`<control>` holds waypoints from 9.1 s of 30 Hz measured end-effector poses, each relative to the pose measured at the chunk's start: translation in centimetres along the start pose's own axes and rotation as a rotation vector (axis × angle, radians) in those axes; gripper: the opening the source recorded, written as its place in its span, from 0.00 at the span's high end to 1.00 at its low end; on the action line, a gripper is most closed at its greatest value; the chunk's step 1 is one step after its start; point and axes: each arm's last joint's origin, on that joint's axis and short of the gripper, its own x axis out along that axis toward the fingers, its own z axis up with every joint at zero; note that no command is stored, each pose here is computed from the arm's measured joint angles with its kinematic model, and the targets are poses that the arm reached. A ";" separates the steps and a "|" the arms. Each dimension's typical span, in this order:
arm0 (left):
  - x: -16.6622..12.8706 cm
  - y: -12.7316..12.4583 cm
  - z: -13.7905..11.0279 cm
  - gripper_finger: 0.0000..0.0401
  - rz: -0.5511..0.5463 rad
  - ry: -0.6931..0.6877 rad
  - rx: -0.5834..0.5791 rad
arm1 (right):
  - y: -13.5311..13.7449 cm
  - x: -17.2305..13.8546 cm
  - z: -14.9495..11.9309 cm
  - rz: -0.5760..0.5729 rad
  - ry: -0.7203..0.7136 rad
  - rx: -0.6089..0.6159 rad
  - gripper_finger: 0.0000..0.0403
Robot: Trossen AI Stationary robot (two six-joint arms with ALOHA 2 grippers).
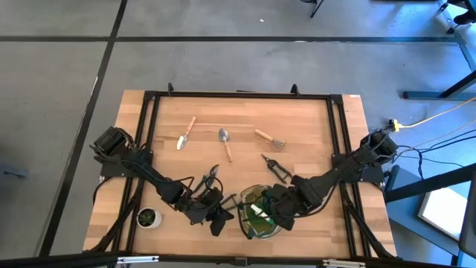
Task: Pick & Place Garden tools in Gardening bag
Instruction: Adjust the gardening bag, then put the green shear scissors into the gardening bag
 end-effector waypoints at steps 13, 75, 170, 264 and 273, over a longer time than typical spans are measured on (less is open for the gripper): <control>-0.1 -0.1 -0.2 1.00 0.009 -0.029 -0.010 | -0.3 0.0 0.7 -0.043 -0.104 0.082 0.59; -6.8 -3.9 8.8 1.00 -0.074 -0.421 0.133 | 4.9 -15.3 5.4 0.613 -0.520 -0.303 0.59; -9.0 5.1 10.0 0.99 0.576 0.091 -0.328 | -6.9 -13.9 1.3 0.825 -0.764 -0.336 0.71; -2.8 -3.2 0.7 0.55 0.849 0.326 -0.421 | -14.0 -13.2 2.1 0.760 -0.885 -0.156 0.71; -2.3 -0.2 3.8 0.50 1.005 0.307 -0.240 | -14.0 -13.2 2.1 0.770 -0.876 -0.131 0.71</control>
